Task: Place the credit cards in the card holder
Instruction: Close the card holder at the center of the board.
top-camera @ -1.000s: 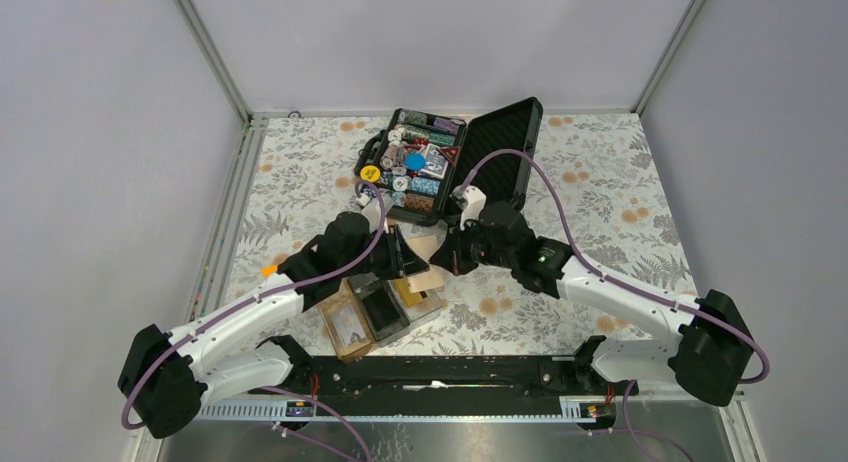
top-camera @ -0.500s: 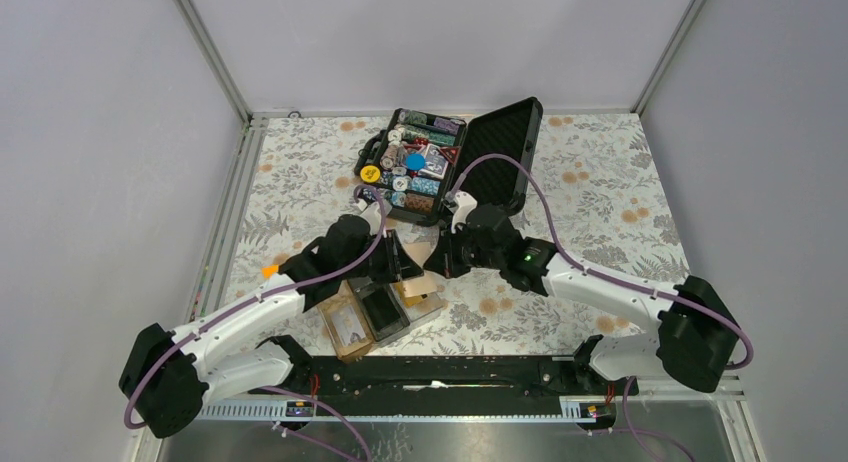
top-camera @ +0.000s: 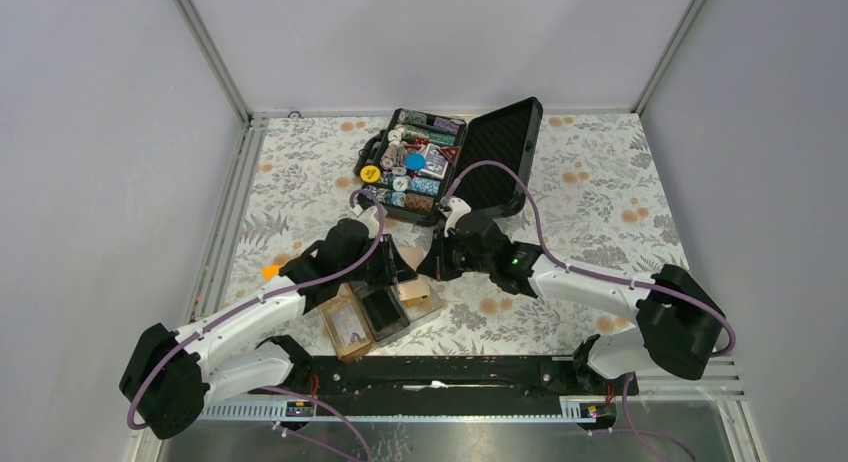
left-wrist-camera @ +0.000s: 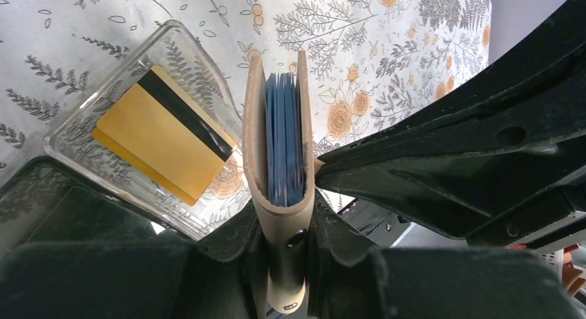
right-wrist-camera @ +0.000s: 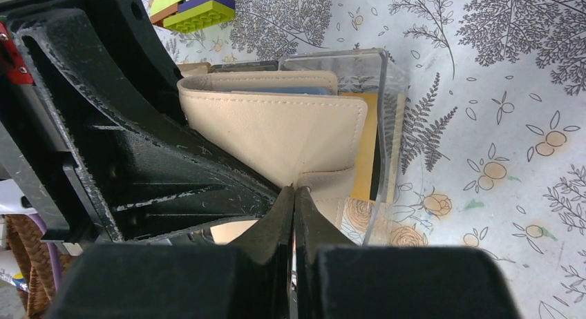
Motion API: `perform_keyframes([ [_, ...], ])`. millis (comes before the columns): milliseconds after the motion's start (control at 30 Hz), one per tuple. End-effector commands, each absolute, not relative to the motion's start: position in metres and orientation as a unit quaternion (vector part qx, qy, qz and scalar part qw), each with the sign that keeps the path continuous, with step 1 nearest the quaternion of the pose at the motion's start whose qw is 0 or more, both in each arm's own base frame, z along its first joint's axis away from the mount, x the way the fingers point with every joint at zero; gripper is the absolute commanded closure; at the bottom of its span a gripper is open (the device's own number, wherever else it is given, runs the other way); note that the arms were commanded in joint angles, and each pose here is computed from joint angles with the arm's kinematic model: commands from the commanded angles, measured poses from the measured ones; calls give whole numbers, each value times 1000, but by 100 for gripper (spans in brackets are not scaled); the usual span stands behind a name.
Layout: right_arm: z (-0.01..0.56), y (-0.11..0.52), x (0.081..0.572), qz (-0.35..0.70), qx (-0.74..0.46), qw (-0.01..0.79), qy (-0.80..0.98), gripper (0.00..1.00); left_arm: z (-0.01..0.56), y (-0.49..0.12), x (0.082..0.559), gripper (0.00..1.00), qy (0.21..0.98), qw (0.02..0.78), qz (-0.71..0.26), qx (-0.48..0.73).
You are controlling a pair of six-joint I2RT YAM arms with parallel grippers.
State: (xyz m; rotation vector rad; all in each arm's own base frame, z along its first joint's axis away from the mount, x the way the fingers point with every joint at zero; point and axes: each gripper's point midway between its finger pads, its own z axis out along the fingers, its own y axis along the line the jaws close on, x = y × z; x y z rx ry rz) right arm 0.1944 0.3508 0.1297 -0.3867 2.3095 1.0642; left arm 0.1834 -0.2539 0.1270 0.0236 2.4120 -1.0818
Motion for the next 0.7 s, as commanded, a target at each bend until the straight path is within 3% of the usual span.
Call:
perform_keyframes([
  [0,166,405,161,508,-174,262,802,100,268,-308,179,100,714,341,-602,109],
  [667,167,418,156,532,-176,258,787,100,295,-307,151,100,650,348,-651,182],
])
